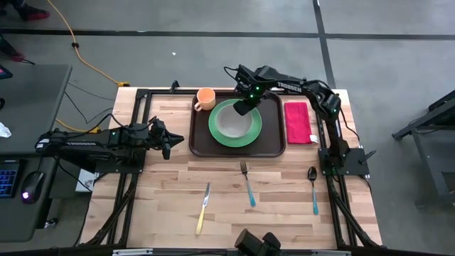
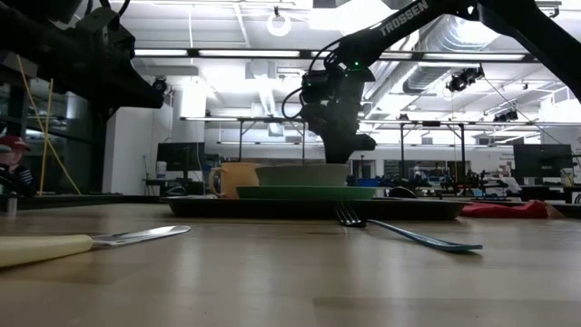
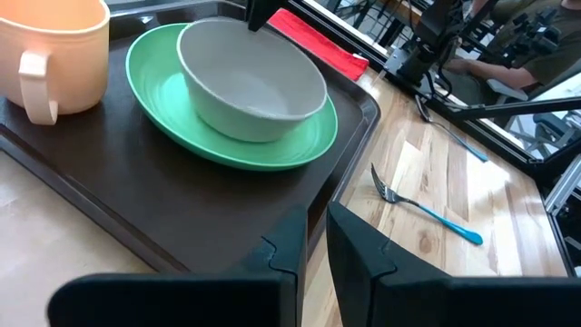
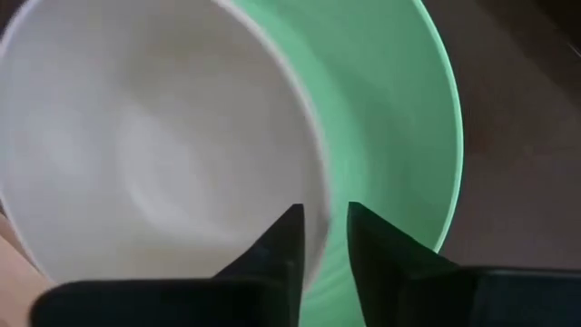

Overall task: Set up tray
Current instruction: Put the gray bowl on top of the green plate on the brown serving tray, then put the red napkin on the brown serving tray to the right of the green plate

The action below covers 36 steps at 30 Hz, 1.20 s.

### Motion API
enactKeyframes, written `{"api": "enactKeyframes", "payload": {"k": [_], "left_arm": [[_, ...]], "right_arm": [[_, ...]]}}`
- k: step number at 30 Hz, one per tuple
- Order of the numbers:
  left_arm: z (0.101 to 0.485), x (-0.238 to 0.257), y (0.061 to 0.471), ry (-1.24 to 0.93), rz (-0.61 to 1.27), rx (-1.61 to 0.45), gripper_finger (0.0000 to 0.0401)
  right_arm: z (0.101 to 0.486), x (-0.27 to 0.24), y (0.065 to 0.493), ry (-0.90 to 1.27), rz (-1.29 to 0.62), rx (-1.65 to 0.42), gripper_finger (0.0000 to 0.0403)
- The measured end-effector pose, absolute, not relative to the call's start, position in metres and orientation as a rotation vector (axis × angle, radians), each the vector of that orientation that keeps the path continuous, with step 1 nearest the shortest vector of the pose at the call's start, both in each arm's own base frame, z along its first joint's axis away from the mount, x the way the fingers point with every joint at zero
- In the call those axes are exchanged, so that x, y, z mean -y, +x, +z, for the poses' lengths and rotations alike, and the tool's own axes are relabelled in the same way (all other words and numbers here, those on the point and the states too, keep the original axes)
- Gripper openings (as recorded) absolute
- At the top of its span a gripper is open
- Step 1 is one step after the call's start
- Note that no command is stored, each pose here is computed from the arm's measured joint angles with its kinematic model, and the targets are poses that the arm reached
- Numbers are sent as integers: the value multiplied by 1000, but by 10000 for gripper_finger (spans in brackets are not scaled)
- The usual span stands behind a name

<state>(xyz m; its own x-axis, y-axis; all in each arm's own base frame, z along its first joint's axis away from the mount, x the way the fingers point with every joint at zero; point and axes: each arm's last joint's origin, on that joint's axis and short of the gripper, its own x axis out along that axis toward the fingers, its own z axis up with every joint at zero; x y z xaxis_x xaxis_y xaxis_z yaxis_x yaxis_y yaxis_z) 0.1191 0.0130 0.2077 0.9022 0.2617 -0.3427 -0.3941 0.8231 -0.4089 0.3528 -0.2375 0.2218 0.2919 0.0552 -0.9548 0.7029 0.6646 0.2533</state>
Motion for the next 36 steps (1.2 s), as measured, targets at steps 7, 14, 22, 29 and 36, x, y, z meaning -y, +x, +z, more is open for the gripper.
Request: {"api": "enactKeyframes", "payload": {"k": [7,14,22,29,36], "left_arm": [[208,-13,119,-492,353,-279,76],[208,-13,119,-493,354,-279,76],[208,-13,119,-493,354,-279,76],[208,-13,119,-493,353,-279,76],[208,-13,119,-493,353,-279,76]], "right_arm": [[222,237,353,759,-491,-1217,103],[223,238,350,773,-496,-1241,104],[241,247,340,804,-521,-1256,90],[261,248,329,846,-537,-1322,87],[268,233,317,865,-510,-1509,87]]}}
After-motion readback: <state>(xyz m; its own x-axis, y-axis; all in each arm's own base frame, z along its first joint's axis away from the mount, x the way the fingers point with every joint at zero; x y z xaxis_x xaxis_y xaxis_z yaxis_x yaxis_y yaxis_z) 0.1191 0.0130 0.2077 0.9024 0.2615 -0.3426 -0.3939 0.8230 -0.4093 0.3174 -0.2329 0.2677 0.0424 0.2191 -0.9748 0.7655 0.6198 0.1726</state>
